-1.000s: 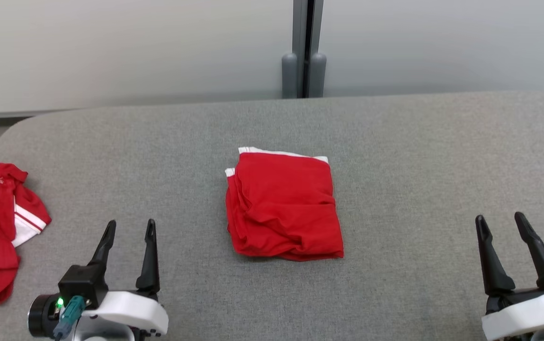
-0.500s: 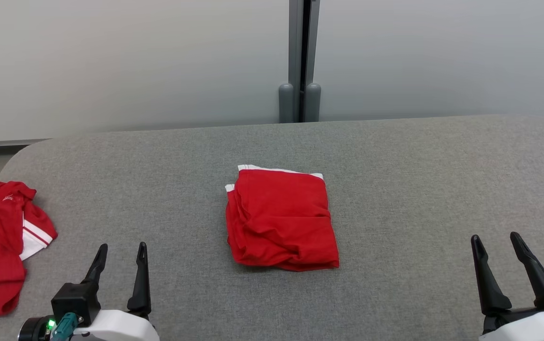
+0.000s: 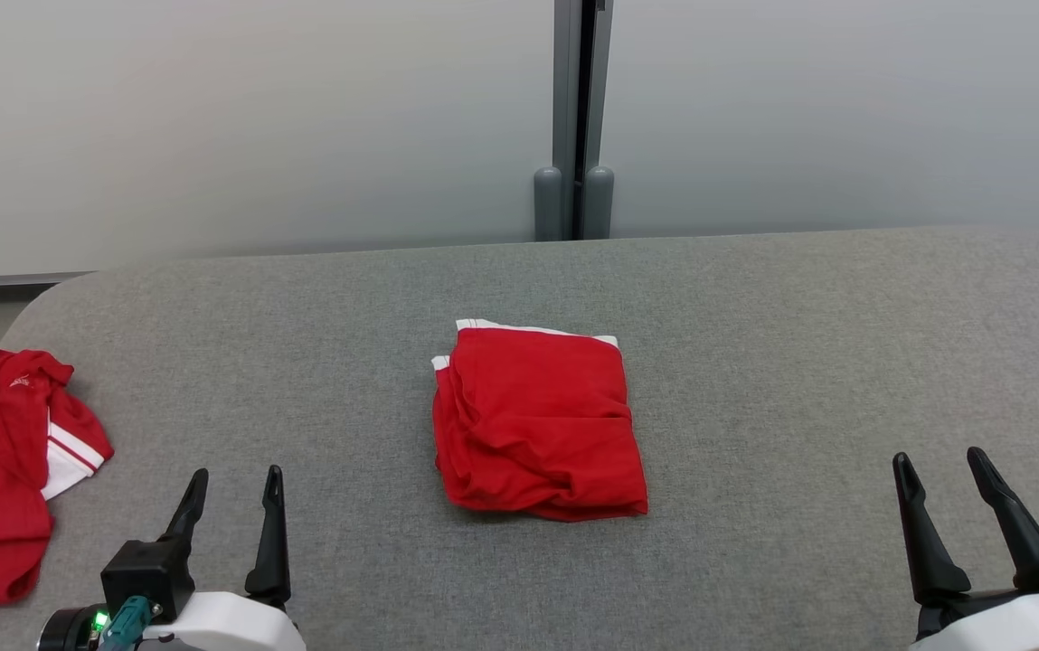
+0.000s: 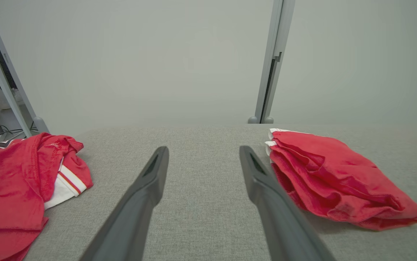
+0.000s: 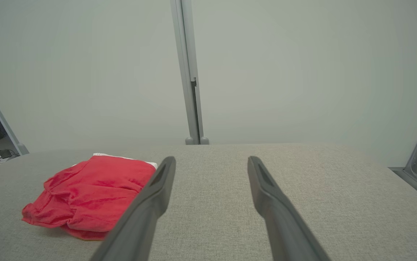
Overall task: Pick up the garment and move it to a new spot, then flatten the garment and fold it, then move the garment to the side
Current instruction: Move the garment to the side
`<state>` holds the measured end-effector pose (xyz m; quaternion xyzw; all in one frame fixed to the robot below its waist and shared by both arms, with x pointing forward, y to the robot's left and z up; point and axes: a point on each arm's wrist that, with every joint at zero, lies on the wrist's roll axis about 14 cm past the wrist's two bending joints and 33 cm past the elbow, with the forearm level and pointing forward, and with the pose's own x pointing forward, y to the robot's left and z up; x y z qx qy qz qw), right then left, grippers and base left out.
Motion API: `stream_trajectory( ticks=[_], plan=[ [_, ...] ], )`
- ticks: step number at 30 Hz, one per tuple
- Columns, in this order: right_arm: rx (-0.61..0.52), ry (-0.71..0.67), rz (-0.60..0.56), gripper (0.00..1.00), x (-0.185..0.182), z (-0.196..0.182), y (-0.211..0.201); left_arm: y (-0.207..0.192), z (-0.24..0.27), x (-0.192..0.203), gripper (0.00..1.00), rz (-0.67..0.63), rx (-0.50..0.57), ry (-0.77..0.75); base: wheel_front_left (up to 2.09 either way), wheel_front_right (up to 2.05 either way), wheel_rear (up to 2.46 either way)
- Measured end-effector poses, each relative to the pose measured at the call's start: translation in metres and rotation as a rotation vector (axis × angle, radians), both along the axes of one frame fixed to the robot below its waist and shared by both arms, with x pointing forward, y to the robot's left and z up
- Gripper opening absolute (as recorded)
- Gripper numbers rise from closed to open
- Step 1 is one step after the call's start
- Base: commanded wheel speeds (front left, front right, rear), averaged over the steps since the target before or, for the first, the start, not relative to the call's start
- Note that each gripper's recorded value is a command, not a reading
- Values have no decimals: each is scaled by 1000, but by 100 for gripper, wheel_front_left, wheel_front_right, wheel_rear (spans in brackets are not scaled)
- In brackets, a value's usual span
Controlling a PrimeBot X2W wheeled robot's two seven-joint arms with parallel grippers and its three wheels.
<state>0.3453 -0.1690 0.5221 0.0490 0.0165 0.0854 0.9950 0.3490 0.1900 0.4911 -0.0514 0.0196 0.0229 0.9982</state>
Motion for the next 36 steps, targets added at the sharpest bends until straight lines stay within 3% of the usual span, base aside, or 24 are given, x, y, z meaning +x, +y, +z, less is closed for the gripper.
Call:
stream_trajectory(
  ticks=[14, 22, 30, 36],
  plan=[
    [-3, 37, 18, 100, 6, -11, 5, 1, 8, 3, 100, 12, -9, -32, 0, 0, 0],
    [-19, 96, 118, 100, 43, -32, 31, -8, 35, 23, 100, 25, -58, -134, 0, 0, 0],
    [3, 207, 277, 100, 104, -80, 89, 7, 28, 40, 100, 90, -67, -131, 0, 0, 0],
    [56, 364, 370, 100, 113, -134, 134, 25, 16, 40, 100, 149, -53, -97, 0, 0, 0]
  ],
)
